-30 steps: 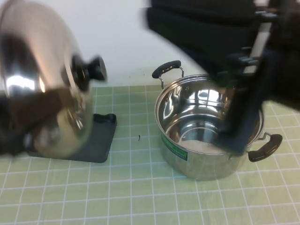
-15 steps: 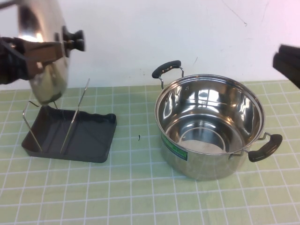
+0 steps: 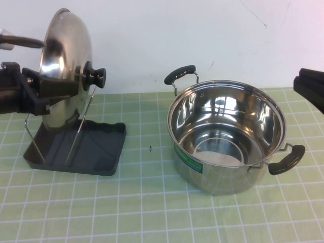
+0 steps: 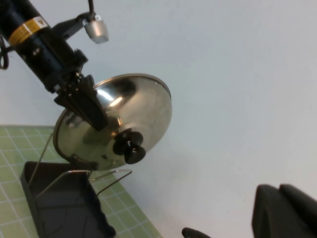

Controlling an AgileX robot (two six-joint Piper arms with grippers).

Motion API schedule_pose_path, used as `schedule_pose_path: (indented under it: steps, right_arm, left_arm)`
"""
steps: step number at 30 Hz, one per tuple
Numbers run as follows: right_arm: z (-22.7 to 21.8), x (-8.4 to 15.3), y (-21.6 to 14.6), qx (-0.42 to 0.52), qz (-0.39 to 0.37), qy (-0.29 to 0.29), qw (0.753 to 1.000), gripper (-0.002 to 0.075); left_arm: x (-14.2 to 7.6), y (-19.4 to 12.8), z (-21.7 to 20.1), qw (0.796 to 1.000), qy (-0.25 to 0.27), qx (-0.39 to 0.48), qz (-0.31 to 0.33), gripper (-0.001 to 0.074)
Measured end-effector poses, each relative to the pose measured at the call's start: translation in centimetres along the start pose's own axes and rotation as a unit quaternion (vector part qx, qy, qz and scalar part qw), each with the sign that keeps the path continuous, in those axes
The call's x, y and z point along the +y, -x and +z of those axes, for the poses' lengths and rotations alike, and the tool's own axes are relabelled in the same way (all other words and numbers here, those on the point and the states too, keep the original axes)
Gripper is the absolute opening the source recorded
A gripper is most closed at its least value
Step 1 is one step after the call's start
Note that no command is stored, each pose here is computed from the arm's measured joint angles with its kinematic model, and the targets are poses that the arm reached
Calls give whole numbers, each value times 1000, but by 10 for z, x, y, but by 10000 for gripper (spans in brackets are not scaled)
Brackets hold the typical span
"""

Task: Put pot lid on rack
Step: Place the pot lid on the pot rack

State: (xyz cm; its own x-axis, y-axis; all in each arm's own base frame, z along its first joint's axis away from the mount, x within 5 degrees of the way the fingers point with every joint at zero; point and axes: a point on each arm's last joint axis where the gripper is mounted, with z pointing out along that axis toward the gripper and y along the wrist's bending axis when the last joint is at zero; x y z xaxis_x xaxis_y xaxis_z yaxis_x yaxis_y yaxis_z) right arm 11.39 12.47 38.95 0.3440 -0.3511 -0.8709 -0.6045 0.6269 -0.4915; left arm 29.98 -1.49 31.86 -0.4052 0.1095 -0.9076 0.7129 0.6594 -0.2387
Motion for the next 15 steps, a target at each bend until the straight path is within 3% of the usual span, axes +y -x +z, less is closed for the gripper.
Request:
schedule_pose_path:
  steps: [7, 15]
  right_arm:
    - [0, 0, 0, 0, 1, 0, 1000, -1]
    - [0, 0, 0, 0, 2, 0, 1000, -1]
  left_arm:
    - [11, -5, 5, 1000, 21, 6, 8, 58]
    - [26, -21, 18, 1000, 4, 25, -17, 58]
